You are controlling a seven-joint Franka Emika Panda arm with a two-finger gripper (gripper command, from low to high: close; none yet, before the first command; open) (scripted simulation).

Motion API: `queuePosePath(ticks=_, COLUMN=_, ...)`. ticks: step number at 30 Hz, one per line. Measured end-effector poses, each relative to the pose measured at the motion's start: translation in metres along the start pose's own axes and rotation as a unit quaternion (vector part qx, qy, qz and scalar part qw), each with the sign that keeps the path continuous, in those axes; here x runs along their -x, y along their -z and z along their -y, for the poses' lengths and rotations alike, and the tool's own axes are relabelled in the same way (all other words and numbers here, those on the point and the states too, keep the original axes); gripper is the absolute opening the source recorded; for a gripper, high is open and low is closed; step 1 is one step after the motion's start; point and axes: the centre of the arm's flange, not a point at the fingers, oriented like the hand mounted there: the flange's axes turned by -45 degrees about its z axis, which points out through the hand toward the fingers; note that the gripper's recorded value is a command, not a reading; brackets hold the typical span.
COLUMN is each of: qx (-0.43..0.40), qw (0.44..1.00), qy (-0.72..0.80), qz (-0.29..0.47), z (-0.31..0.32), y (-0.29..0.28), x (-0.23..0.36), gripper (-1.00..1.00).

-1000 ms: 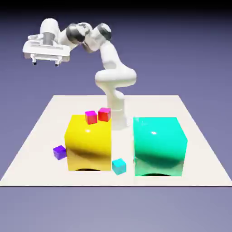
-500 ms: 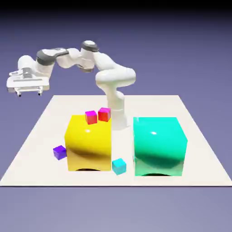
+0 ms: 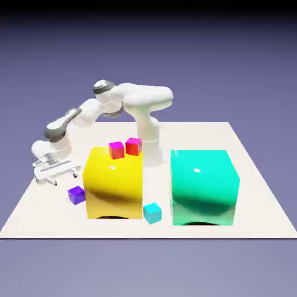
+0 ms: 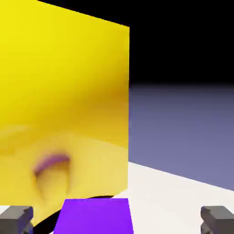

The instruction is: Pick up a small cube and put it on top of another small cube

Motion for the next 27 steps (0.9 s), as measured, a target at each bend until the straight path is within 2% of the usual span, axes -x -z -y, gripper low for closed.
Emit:
queuePosePath(ticks=2, qx=0.0, qw=1.0, qy=0.0, qz=0.0, z=-0.001, y=-0.039, x=0.015, gripper=0.0)
queuePosePath(ticks=3, qx=0.0, qw=1.0, qy=0.0, qz=0.0, z=0.0, y=-0.052, x=0.02, gripper=-1.0)
queuePosePath(ticks=5, qx=0.0, qw=1.0, qy=0.0, qz=0.0, z=0.0, y=-0.053, x=0.02, gripper=-1.0)
queuePosePath(ticks=8, qx=-0.005, qw=1.0, qy=0.002, qz=0.002, z=-0.003, y=0.0, x=-0.005, gripper=-1.0)
queuePosePath(ticks=17, qx=-0.138, qw=0.987, qy=0.066, qz=0.049, z=-0.067, y=-0.044, x=-0.167, gripper=-1.0)
queuePosePath(ticks=22, qx=-0.295, qw=0.951, qy=0.076, qz=0.041, z=-0.003, y=-0.117, x=-0.273, gripper=-1.0)
queuePosePath(ticks=27, qx=-0.38, qw=0.923, qy=0.061, qz=0.02, z=0.071, y=-0.144, x=-0.291, gripper=-1.0)
